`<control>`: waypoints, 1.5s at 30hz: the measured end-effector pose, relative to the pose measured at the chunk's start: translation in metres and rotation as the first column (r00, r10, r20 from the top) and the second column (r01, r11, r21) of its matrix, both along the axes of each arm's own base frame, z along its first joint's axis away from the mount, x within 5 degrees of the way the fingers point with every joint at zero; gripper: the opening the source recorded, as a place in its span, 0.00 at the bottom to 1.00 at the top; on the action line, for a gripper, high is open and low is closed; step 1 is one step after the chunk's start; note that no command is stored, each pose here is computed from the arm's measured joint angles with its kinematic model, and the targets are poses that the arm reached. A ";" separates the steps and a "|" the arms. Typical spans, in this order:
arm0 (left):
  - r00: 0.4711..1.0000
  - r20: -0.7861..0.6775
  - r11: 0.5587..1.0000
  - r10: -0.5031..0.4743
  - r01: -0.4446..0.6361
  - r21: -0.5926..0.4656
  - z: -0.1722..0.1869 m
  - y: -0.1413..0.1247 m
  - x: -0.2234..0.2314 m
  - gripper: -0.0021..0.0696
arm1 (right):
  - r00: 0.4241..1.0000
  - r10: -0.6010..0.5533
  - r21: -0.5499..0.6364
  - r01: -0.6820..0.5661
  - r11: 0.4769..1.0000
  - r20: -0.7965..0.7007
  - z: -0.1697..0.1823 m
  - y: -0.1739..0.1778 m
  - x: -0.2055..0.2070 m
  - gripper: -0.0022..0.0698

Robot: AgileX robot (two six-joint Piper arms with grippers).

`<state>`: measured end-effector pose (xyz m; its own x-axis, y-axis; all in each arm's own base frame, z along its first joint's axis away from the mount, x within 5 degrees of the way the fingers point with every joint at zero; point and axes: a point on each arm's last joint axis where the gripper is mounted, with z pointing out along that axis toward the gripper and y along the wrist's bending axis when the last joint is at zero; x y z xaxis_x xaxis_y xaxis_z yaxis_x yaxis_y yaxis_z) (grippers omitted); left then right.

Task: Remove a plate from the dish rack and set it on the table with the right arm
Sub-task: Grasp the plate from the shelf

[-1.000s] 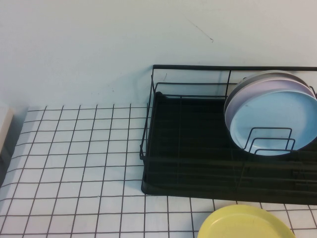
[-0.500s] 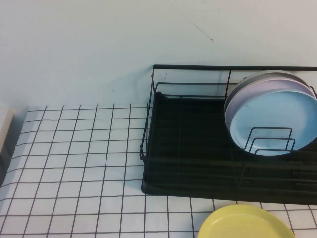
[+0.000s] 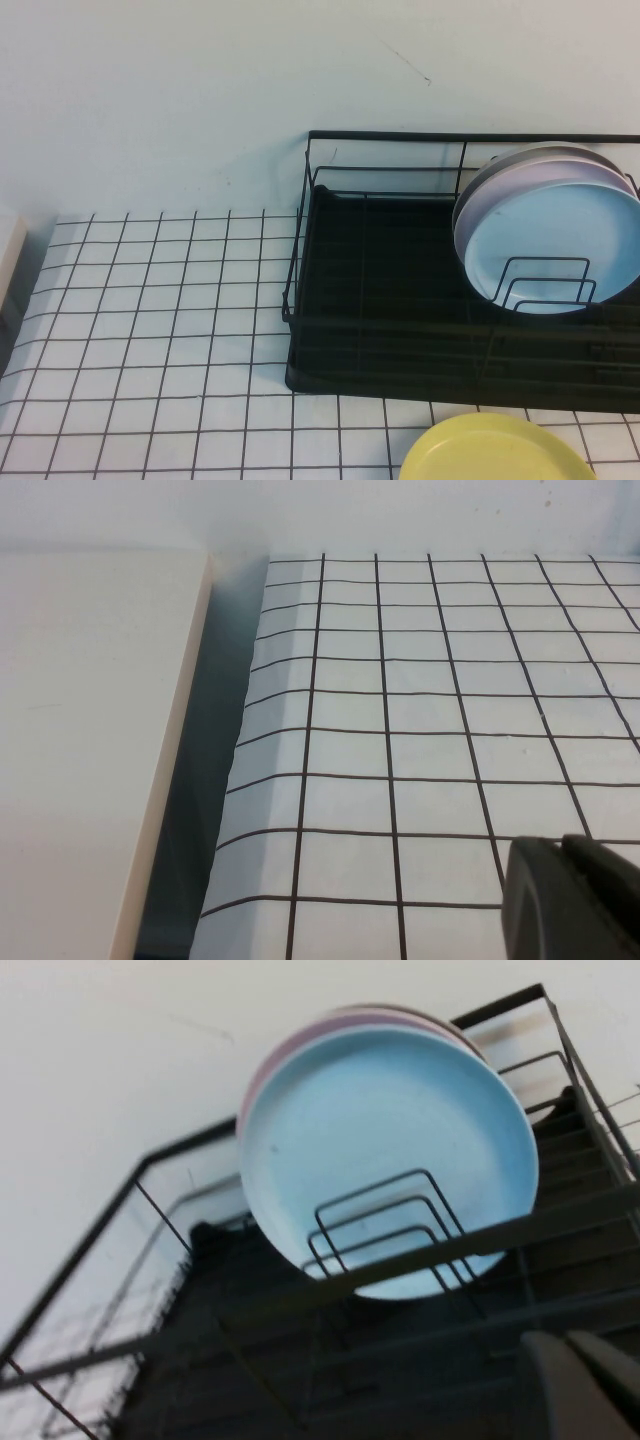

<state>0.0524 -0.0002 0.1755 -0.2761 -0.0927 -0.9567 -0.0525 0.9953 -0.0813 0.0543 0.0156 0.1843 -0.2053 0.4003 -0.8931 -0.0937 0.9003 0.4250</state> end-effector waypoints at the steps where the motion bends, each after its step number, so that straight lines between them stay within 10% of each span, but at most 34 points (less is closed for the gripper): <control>1: 1.000 0.000 1.000 0.000 0.000 0.000 0.000 0.000 0.000 0.02 | 1.000 -0.011 0.054 0.010 0.998 0.014 0.002 0.000 0.000 0.03; 12: 1.000 0.001 1.000 0.001 -0.001 0.009 0.000 0.000 0.000 0.02 | 0.992 -0.087 0.191 0.069 0.979 0.087 0.011 -0.006 0.002 0.03; 19: 1.000 0.001 1.000 0.001 -0.001 0.011 0.000 0.000 0.000 0.02 | 0.986 0.165 -0.145 -0.157 0.977 0.040 0.057 0.012 -0.003 0.03; 24: 1.000 0.001 1.000 0.001 -0.001 0.011 0.000 0.000 0.000 0.02 | 0.955 0.267 -0.404 -0.296 0.866 -0.127 0.131 0.016 0.026 0.13; 32: 1.000 0.002 1.000 0.000 0.000 -0.008 0.000 0.000 0.000 0.02 | 0.803 0.438 -0.587 -0.595 0.549 -0.405 0.193 0.022 0.136 0.70; 37: 1.000 0.008 0.997 -0.006 0.007 -0.076 0.001 -0.002 0.000 0.02 | 0.692 0.505 -0.644 -0.702 0.304 -0.516 0.181 0.023 0.215 0.74; 45: 1.000 0.009 0.996 -0.007 0.008 -0.094 0.001 -0.003 0.000 0.02 | 0.580 0.528 -0.601 -0.784 0.156 -0.620 0.146 0.023 0.303 0.71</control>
